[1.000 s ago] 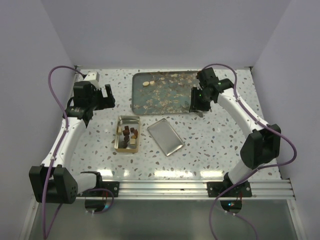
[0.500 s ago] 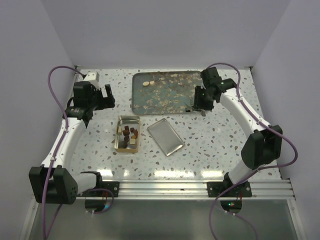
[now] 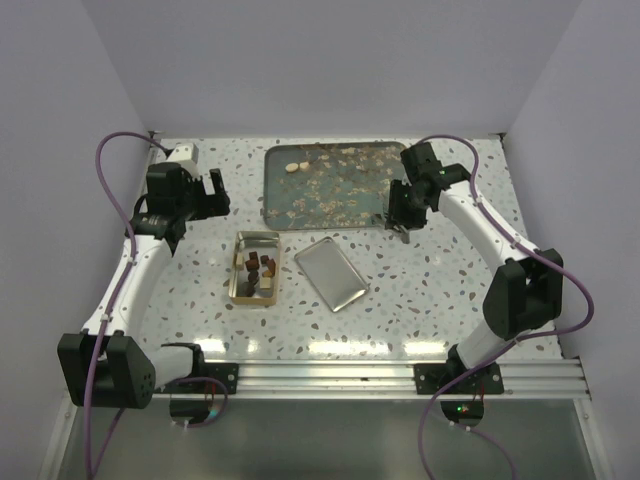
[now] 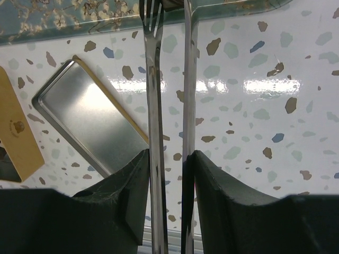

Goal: Pack the chocolate

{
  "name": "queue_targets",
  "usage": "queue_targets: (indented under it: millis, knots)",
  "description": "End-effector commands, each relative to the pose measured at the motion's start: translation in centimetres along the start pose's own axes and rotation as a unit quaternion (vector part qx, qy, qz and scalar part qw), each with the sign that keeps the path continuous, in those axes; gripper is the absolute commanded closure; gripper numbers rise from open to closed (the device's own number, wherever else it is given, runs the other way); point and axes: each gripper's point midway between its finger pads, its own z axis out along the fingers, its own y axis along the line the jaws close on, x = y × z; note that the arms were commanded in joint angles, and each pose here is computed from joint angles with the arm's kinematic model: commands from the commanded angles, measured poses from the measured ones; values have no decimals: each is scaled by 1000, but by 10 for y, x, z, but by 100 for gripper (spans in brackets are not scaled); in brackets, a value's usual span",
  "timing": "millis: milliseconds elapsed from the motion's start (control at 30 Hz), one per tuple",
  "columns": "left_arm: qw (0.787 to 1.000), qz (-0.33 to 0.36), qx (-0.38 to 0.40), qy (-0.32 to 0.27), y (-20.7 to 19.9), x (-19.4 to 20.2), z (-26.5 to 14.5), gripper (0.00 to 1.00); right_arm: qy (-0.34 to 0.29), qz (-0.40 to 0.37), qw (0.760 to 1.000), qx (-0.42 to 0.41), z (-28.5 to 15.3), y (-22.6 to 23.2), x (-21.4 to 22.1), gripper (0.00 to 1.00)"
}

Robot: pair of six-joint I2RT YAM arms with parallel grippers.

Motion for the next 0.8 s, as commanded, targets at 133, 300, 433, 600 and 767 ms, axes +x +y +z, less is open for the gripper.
queue_targets:
  millis: [133, 300, 433, 600, 767]
  knots:
    - [1000, -1, 0, -18, 1, -8, -5, 0, -16, 19, 999, -28, -7, 8, -2, 59]
    - [1000, 0, 0, -19, 1, -8, -5, 0, -12, 22, 999, -32, -7, 10, 0, 65]
    - [1000, 0, -1, -20, 1, -9, -6, 0, -11, 24, 999, -37, -9, 12, -1, 69]
    - [1000, 0, -2, -20, 1, -9, -6, 0, -21, 24, 998, -53, -18, 20, -9, 71]
    - [1000, -2, 1, -19, 1, -8, -5, 0, -50, 17, 996, -71, -43, 31, -29, 71]
